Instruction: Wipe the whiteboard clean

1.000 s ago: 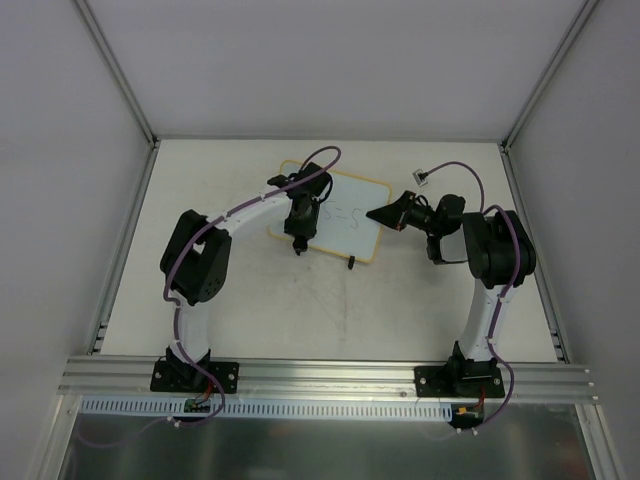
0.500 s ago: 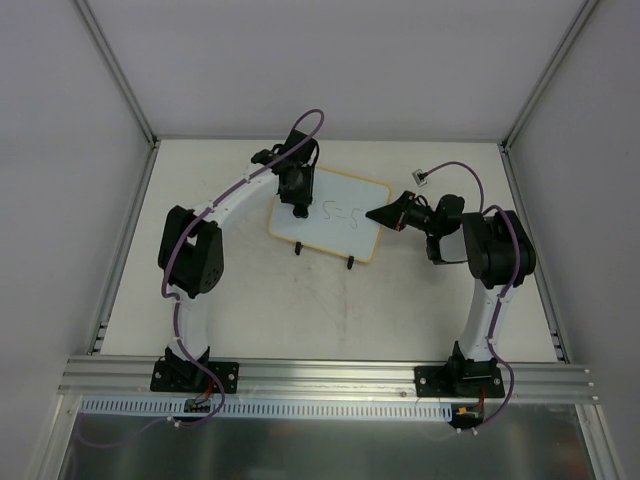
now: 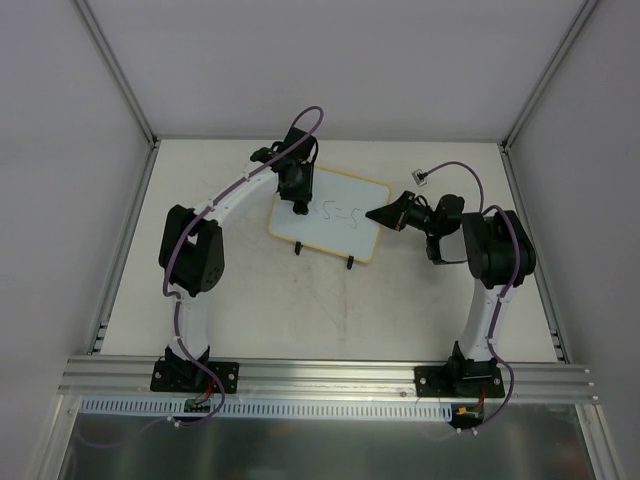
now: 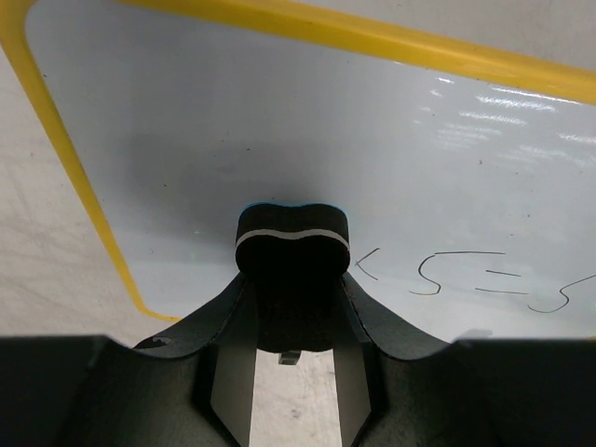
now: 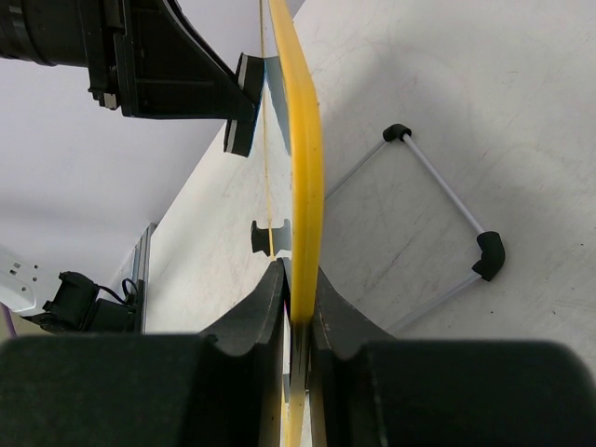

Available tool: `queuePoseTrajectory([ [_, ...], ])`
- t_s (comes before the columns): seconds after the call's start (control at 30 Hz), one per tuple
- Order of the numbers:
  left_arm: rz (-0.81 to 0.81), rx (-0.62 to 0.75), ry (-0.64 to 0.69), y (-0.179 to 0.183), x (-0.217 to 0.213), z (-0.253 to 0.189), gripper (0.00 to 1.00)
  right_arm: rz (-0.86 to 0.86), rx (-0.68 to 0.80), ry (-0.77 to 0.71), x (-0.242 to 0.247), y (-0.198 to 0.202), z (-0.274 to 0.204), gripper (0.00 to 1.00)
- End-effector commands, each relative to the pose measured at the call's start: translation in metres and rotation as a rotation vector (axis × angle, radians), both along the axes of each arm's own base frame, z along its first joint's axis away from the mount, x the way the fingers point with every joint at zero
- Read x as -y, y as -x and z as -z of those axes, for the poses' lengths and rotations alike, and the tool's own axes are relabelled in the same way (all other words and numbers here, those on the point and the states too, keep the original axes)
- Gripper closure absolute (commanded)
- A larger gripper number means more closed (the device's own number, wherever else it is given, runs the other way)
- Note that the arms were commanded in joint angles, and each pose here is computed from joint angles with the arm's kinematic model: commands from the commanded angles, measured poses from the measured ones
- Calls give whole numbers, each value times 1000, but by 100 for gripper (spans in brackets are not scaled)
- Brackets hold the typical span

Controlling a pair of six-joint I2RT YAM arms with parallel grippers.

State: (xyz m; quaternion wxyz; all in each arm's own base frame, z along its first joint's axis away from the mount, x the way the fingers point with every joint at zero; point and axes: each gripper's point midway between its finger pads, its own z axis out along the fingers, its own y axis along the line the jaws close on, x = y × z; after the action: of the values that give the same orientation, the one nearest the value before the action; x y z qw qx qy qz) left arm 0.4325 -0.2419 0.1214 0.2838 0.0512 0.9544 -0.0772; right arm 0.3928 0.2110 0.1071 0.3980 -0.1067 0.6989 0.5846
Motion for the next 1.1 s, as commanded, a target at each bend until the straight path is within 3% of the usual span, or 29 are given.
queuePoseTrajectory([
  [0.0,38,-4,16,6,20,10,100,-31,268,27,-9,6,-22,100],
  [0.33,88,-42,27,42,53,20,100,-33,269,26,-10,7,-22,100],
  [0.73,94,-141,99,86,61,45,100,-31,270,27,-9,6,-22,100],
  [0.9,89,-90,97,75,58,35,100,-31,270,26,-9,6,-23,100],
  [1.07,29,-78,142,43,25,24,100,-31,270,27,-9,6,-22,100],
])
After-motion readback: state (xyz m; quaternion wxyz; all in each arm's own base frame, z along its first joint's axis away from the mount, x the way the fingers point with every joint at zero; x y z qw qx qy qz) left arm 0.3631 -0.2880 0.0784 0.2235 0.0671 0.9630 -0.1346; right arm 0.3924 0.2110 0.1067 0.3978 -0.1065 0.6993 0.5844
